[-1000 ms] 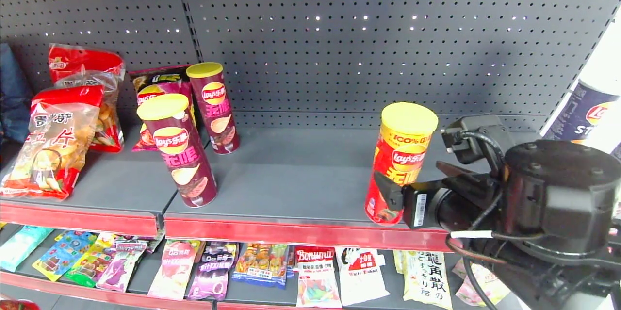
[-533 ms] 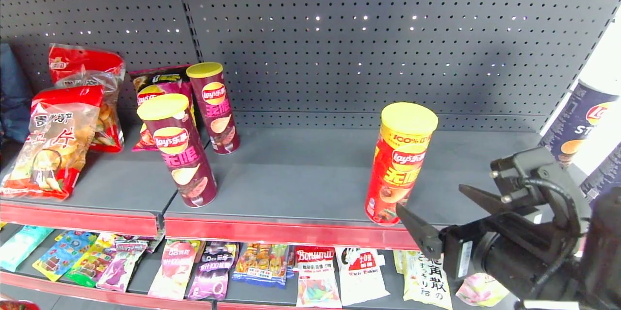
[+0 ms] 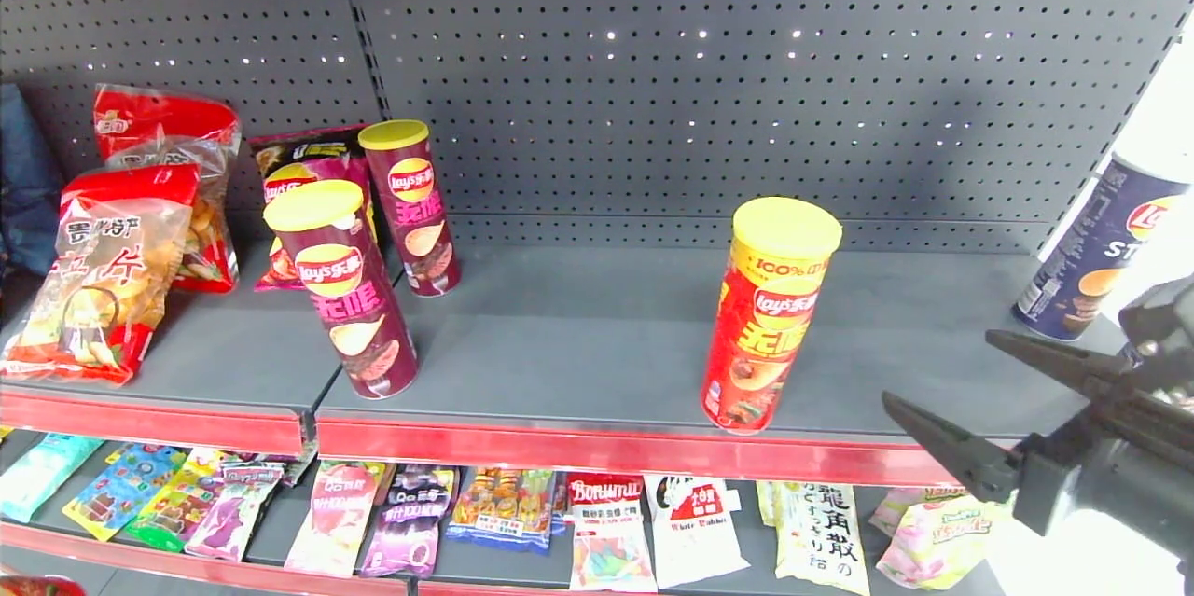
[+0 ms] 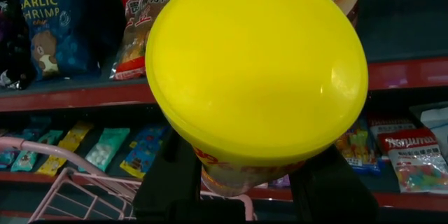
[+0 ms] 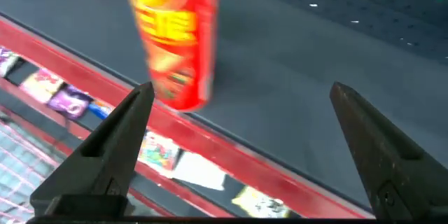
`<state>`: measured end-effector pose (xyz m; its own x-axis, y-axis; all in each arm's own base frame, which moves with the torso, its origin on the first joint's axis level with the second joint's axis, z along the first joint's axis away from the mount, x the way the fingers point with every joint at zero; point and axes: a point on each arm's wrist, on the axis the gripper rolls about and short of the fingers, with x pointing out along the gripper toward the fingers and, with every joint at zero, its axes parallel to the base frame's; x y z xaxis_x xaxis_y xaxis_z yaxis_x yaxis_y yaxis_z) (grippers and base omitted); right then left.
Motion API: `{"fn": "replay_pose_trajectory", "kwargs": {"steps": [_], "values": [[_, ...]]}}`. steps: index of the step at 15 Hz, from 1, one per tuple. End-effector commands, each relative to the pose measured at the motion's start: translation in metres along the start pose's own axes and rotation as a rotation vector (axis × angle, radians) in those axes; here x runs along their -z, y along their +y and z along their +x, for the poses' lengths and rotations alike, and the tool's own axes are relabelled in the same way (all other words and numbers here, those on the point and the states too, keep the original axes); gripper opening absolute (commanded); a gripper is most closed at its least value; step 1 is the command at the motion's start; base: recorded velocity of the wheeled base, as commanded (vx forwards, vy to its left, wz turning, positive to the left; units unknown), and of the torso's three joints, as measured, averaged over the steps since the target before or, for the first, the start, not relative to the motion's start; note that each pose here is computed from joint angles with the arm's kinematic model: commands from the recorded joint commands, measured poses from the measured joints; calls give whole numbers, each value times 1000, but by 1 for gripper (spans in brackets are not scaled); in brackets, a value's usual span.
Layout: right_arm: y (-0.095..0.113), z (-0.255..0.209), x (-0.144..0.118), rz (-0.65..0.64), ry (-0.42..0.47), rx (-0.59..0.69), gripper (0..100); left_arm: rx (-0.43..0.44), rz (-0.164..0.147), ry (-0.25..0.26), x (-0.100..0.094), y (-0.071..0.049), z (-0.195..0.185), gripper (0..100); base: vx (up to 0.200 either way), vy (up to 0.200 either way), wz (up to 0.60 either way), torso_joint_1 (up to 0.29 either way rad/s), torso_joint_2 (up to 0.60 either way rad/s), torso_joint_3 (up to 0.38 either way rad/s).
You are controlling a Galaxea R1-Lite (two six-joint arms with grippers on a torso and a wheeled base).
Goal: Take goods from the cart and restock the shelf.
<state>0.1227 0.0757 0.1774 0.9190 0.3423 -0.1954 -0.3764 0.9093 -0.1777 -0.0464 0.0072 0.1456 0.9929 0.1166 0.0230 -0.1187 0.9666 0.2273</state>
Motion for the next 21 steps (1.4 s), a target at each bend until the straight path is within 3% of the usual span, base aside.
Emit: {"fn": "replay_pose_trajectory", "kwargs": {"steps": [1, 8, 11, 13, 14, 15, 16, 17, 19, 21], "values": [[-21, -32, 23, 2, -14, 85, 100, 10, 0, 3, 0, 0, 1, 0, 0, 0, 0, 0, 0, 0], [-25, -90, 53, 25, 27, 204, 100, 100, 0, -20, -5, -1, 1, 0, 0, 0, 0, 0, 0, 0], [-21, -119, 75, 69, 74, 399, 100, 238, -16, -54, -8, -3, 0, 0, 0, 0, 0, 0, 0, 0], [-16, -129, 88, 78, 71, 447, 100, 326, -63, -60, -8, -6, 0, 0, 0, 0, 0, 0, 0, 0], [-9, -137, 105, 80, 68, 463, 100, 379, -126, -33, -13, -6, 4, 0, 0, 0, 0, 0, 0, 0], [-7, -140, 111, 80, 60, 466, 100, 388, -158, -25, -18, -6, 6, 0, 0, 0, 0, 0, 0, 0], [-3, -145, 120, 77, 35, 456, 100, 394, -219, 3, -27, -4, 11, 0, 0, 0, 0, 0, 0, 0], [-2, -145, 120, 77, 29, 452, 100, 397, -225, 7, -29, -4, 12, 0, 0, 0, 0, 0, 0, 0], [-2, -145, 122, 158, 13, 467, 100, 491, -219, -4, -28, -6, 10, 0, 0, 0, 0, 0, 0, 0], [-2, -146, 122, 170, 6, 491, 100, 485, -218, 4, -29, -6, 12, 0, 0, 0, 0, 0, 0, 0]]}}
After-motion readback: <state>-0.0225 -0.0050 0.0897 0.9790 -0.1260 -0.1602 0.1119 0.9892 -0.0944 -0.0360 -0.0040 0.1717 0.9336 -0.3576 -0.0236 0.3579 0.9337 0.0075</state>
